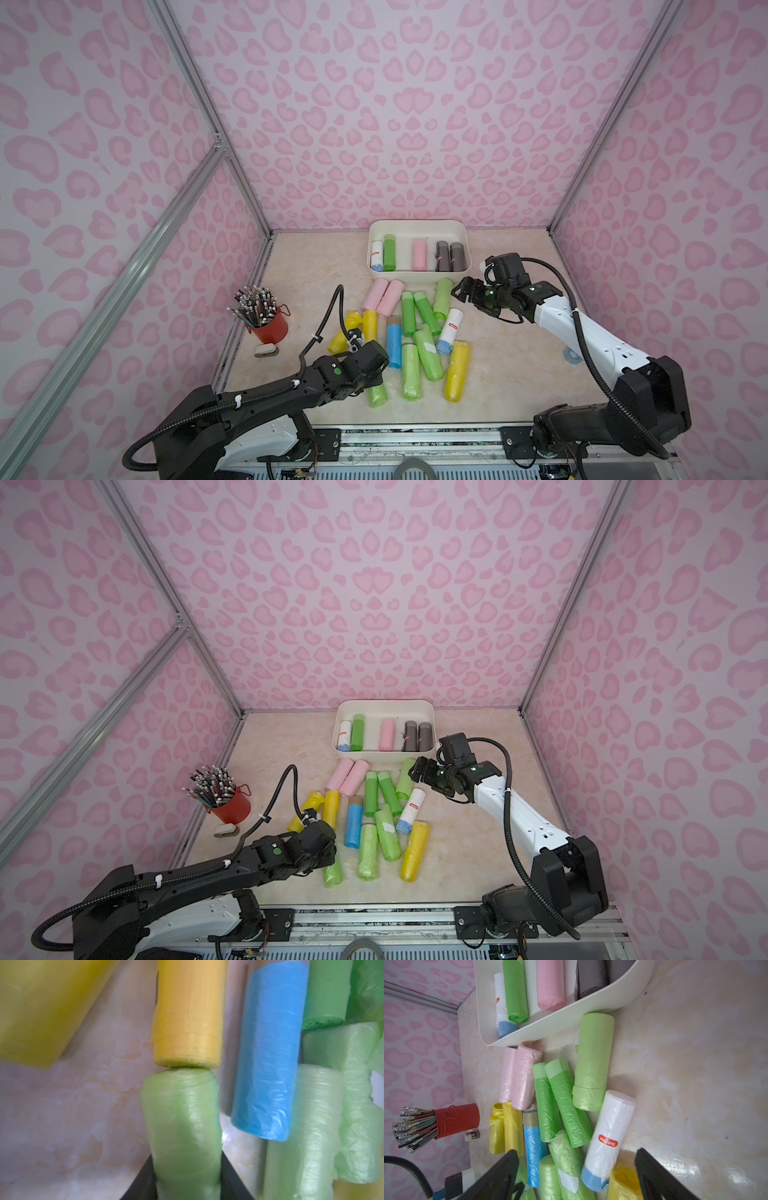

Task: Put the roll of trash bags into the storage box
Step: Pick up the roll of trash bags from the center of the board, then place the roll of trash bags in the storage box.

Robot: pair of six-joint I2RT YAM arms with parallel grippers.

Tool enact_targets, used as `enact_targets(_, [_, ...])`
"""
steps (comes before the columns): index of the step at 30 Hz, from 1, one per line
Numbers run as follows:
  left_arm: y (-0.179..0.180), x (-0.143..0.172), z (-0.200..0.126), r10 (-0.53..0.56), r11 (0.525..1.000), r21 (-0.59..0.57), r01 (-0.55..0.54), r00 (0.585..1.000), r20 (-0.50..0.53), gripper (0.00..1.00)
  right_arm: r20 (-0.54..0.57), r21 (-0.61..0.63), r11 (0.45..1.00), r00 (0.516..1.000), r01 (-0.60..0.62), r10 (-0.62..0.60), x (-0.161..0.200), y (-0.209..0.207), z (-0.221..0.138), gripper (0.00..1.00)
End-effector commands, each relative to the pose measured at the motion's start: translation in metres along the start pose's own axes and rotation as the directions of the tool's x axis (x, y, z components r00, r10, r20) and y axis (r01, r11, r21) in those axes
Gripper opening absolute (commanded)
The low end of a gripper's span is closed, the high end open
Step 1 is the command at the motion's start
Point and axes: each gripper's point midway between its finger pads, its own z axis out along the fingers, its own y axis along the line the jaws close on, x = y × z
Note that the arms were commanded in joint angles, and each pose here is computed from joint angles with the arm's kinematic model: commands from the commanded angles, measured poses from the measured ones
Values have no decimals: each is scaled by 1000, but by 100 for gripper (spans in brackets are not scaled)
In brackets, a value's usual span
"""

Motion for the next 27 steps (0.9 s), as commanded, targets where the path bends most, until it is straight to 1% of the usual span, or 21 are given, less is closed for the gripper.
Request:
enact_targets(1, [-1,-15,-3,-16,1000,2,16,997,70,15,6,-6,1000,1000,0,0,-1,4,1,89])
enact_targets(8, [-2,-25,-9,-35,999,20,33,995,99,15,5,-3,1000,1000,-4,4,0,4,2,90])
enact_targets(13, [-6,-38,-17,-58,998,46,52,990,129,13,8,-10,1000,1000,1,-1,0,8,1,90])
enact_targets(16, [-11,-51,-24,-79,995,76,68,984,157,13,10,-7,1000,1000,3,-3,0,8,1,90])
enact_targets(20, [-16,-75,-37,-115,990,104,95,972,207,13,14,-6,1000,1000,4,-4,-1,9,2,90])
enact_targets(24, [-15,-95,-44,-129,989,106,106,961,246,13,14,-8,1000,1000,4,-4,-2,10,5,90])
enact_targets(27, [-13,-104,-45,-127,990,97,105,958,257,13,15,-6,1000,1000,7,-7,-5,11,7,89])
